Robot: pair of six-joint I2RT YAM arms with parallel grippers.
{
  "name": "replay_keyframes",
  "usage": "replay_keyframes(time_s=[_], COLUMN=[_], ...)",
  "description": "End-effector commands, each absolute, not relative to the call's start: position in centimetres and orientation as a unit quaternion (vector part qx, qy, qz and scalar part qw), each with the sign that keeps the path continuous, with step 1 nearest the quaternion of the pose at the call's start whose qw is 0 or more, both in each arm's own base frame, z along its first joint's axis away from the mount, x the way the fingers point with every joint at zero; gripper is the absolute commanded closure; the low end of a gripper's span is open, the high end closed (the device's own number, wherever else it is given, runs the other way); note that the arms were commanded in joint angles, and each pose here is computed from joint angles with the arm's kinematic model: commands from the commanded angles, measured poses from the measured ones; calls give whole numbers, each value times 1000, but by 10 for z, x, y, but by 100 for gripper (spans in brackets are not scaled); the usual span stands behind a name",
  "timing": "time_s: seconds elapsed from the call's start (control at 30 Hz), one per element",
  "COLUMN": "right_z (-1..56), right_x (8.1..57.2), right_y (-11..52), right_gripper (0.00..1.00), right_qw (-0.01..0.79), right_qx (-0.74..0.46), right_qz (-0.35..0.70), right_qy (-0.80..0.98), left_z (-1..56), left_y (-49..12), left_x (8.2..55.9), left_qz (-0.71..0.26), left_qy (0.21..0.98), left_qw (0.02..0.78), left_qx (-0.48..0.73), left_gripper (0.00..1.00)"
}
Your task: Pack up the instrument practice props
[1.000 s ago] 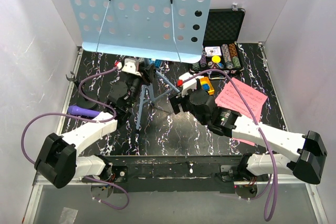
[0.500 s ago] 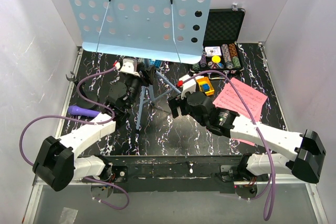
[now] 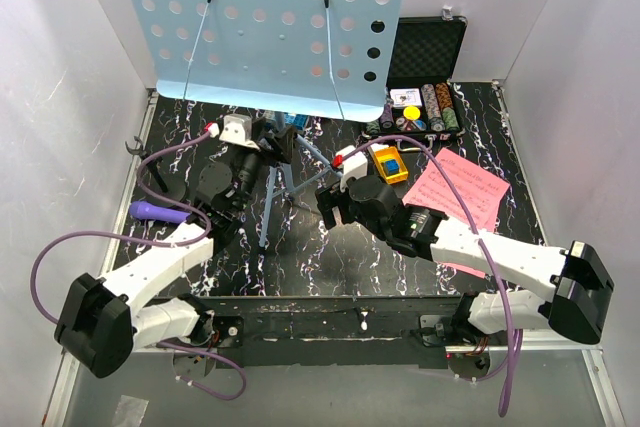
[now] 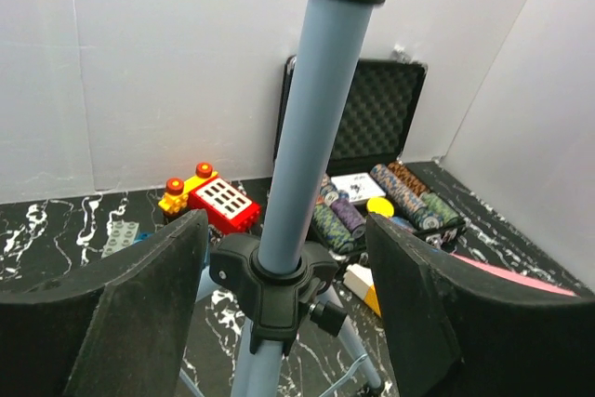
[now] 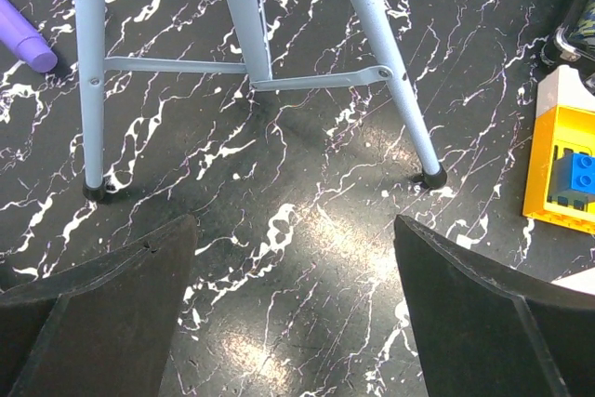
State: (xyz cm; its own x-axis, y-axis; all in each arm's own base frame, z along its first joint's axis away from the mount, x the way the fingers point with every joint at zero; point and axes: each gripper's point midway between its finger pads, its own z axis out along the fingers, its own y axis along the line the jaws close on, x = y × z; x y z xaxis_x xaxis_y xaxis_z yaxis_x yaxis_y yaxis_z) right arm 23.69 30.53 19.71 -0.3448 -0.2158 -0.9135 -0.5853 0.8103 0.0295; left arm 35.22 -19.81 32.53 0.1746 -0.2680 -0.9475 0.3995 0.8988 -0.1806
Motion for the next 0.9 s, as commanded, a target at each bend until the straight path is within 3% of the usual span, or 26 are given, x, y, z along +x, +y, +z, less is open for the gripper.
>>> replay_keyframes(time_s=[0.0,0.73,0.87], right_z=[212,194,195], right_x=[240,241,243], right_y=[312,317,319], right_gripper=[6,7,9], right_qw=[528,537,559], right_qx=[-232,-203,-188], right_qz=[202,233,251], right_qy=[792,785,768], left_z=[355,398,400], left_y=[-194,-220,-222], left_x=[340,358,360], left_qz=[-243,-244,-238], left_qy=[564,504,500], left_qw=[788,824,827], left_qx=[43,85,93], left_gripper=[32,49,64])
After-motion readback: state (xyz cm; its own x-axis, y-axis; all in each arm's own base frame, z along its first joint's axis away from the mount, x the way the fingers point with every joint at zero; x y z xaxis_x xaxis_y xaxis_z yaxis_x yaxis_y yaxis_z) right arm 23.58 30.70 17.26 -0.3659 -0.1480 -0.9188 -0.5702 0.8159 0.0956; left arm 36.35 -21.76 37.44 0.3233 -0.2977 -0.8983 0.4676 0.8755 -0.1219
